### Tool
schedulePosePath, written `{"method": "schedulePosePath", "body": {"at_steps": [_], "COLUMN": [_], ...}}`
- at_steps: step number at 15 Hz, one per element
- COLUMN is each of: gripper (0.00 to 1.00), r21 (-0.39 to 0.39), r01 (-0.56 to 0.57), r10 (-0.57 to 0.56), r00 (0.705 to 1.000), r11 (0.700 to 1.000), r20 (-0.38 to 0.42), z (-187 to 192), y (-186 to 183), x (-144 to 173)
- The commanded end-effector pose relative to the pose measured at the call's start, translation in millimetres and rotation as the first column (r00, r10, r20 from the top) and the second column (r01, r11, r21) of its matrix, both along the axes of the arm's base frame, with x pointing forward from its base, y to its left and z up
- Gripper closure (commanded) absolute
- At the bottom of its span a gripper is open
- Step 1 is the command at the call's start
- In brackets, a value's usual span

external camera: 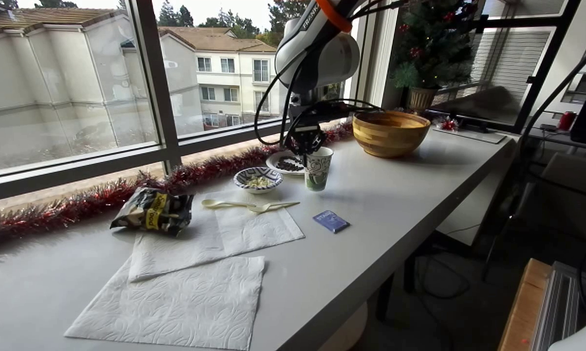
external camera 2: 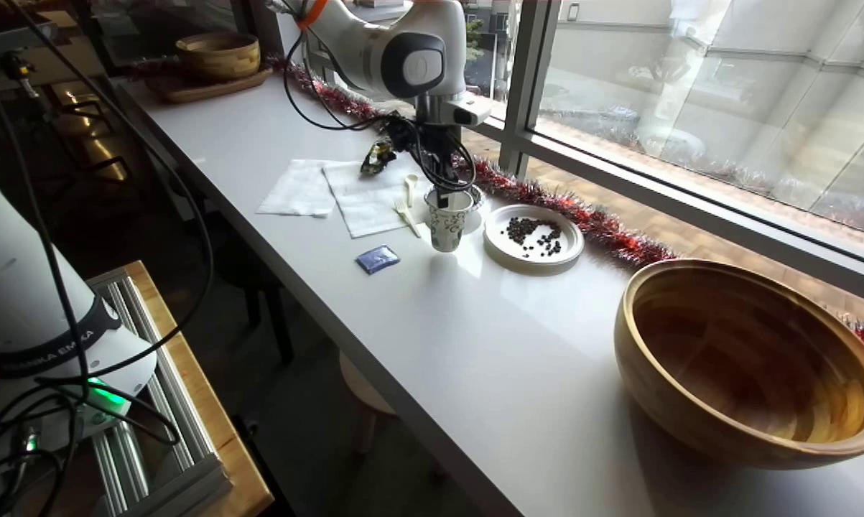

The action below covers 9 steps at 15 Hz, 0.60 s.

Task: Pour the contents in the cup on to the bowl

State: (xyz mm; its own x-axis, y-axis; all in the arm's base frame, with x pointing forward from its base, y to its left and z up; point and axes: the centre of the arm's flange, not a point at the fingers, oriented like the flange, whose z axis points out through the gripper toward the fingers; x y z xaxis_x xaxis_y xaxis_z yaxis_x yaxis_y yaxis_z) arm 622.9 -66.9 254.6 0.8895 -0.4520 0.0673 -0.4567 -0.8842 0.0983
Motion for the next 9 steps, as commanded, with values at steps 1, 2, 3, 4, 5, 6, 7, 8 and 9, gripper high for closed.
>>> {"method": "schedulePosePath", "body": {"at_steps": [1, 2, 3, 4, 5, 6, 7, 8, 9], "gripper": [0.99, 0.99, 0.99, 0.99, 0.97, 0.97, 0.97, 0.97, 0.99], "r21": [-0.014, -0.018, 0.001, -0.005, -0.004, -0.004, -0.004, -0.003, -0.003], "r01": [0.081, 0.082, 0.096, 0.068, 0.073, 0.074, 0.073, 0.070, 0.067], "r10": [-0.082, -0.082, -0.096, -0.068, -0.073, -0.074, -0.073, -0.070, -0.067], "r00": [0.997, 0.997, 0.995, 0.998, 0.997, 0.997, 0.997, 0.997, 0.998], "r11": [0.997, 0.996, 0.995, 0.998, 0.997, 0.997, 0.997, 0.998, 0.998], "r20": [-0.013, 0.005, 0.021, 0.013, 0.025, 0.026, 0.021, 0.014, 0.010], "z": [51, 63, 74, 49, 59, 60, 57, 53, 50], "y": [-17, -25, -31, -24, -28, -29, -28, -26, -25], "x": [-12, -10, -6, -6, -6, -6, -6, -6, -6]}}
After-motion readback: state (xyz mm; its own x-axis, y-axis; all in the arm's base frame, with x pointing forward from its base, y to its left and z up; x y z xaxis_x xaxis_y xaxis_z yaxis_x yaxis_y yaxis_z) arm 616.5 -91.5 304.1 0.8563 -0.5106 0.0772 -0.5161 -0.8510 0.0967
